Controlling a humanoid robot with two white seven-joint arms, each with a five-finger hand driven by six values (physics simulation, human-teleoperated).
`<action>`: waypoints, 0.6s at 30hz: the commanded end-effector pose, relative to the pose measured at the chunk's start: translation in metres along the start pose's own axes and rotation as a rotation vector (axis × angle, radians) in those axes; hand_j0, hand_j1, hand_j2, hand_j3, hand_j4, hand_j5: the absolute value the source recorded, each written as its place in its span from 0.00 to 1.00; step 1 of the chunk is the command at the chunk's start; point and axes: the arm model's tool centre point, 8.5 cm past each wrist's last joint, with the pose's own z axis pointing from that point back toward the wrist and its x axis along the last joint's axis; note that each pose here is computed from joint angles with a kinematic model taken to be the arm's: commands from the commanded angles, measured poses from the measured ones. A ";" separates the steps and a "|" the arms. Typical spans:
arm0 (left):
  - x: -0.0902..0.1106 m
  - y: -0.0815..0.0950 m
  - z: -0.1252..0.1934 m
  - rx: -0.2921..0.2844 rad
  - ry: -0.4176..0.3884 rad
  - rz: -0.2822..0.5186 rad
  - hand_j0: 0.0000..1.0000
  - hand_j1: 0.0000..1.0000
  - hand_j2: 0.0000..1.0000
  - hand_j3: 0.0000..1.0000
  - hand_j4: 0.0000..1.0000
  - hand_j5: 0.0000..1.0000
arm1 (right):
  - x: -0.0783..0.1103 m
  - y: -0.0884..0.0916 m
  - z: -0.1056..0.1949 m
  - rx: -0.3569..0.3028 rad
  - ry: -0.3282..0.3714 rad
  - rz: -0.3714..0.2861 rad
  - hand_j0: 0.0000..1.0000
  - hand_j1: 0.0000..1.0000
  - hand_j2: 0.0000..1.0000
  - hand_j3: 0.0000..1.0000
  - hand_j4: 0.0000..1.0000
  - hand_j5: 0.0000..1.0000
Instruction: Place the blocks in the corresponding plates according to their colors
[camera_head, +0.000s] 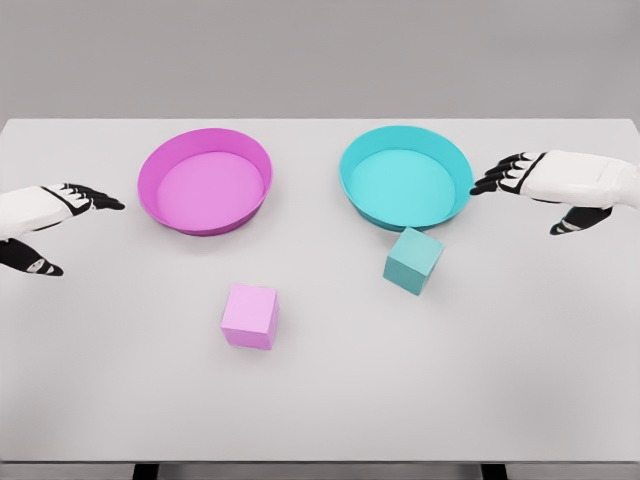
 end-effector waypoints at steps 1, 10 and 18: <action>0.000 0.001 0.000 0.004 0.000 0.004 1.00 1.00 1.00 1.00 1.00 1.00 | 0.000 -0.001 0.000 -0.006 0.001 -0.004 1.00 1.00 1.00 1.00 1.00 1.00; 0.031 0.018 -0.018 -0.002 -0.089 -0.092 1.00 1.00 1.00 1.00 1.00 1.00 | -0.008 -0.015 0.018 -0.009 0.040 0.026 1.00 1.00 1.00 1.00 1.00 1.00; 0.117 0.012 -0.056 -0.019 -0.332 -0.231 1.00 1.00 1.00 1.00 1.00 1.00 | 0.022 -0.048 -0.008 0.013 -0.077 0.124 1.00 1.00 1.00 1.00 1.00 1.00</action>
